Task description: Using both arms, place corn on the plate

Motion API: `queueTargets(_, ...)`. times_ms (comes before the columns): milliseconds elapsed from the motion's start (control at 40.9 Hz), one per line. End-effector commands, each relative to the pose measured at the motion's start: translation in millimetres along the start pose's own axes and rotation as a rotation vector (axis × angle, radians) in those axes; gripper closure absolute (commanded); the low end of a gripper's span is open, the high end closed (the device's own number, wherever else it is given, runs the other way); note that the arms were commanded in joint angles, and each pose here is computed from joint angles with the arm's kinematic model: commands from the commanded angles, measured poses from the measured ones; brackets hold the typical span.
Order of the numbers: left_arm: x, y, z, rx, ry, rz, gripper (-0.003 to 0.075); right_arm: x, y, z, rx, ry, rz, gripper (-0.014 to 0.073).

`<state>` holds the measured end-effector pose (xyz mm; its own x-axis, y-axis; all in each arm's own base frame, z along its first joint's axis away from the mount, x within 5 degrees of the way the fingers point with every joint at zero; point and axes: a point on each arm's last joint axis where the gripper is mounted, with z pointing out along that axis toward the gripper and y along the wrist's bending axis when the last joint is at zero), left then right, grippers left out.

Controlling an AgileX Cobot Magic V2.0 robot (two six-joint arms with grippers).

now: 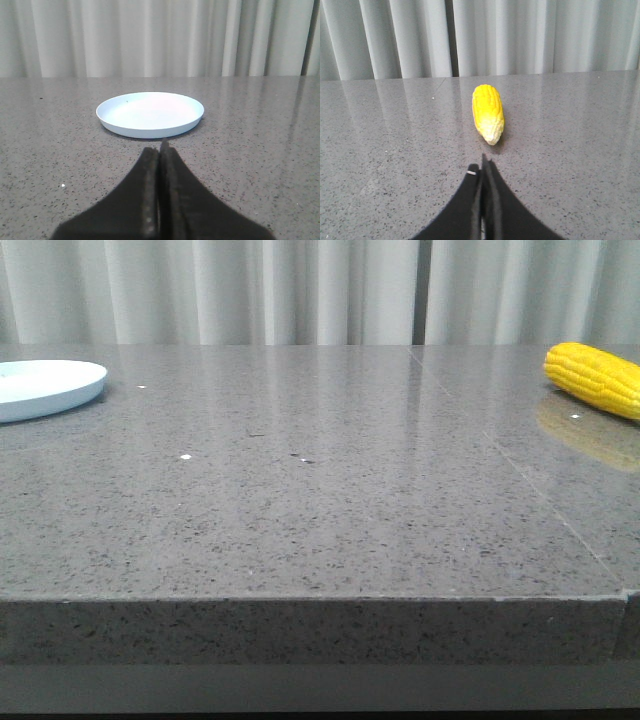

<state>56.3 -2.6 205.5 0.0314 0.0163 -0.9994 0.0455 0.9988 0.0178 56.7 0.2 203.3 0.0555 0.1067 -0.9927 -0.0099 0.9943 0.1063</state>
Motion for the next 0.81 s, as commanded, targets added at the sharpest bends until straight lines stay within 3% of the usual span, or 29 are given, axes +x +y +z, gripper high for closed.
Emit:
queueTargets(0,-0.4,0.2,-0.5,-0.003,-0.071,-0.005,0.0741,-16.2,1.5,-2.7,-0.008,-0.123,-0.013,0.0662)
queueTargets(562,-1.0,0.2,-0.6,-0.004,-0.078,-0.005,0.0741,-16.3,1.5,-2.8,-0.008,-0.124,-0.013,0.0662)
queueTargets(781,-27.5,0.7,-4.7,-0.005,-0.173,-0.008,0.0741,-38.1,3.9,-6.5,-0.017,-0.201,-0.012,0.0662)
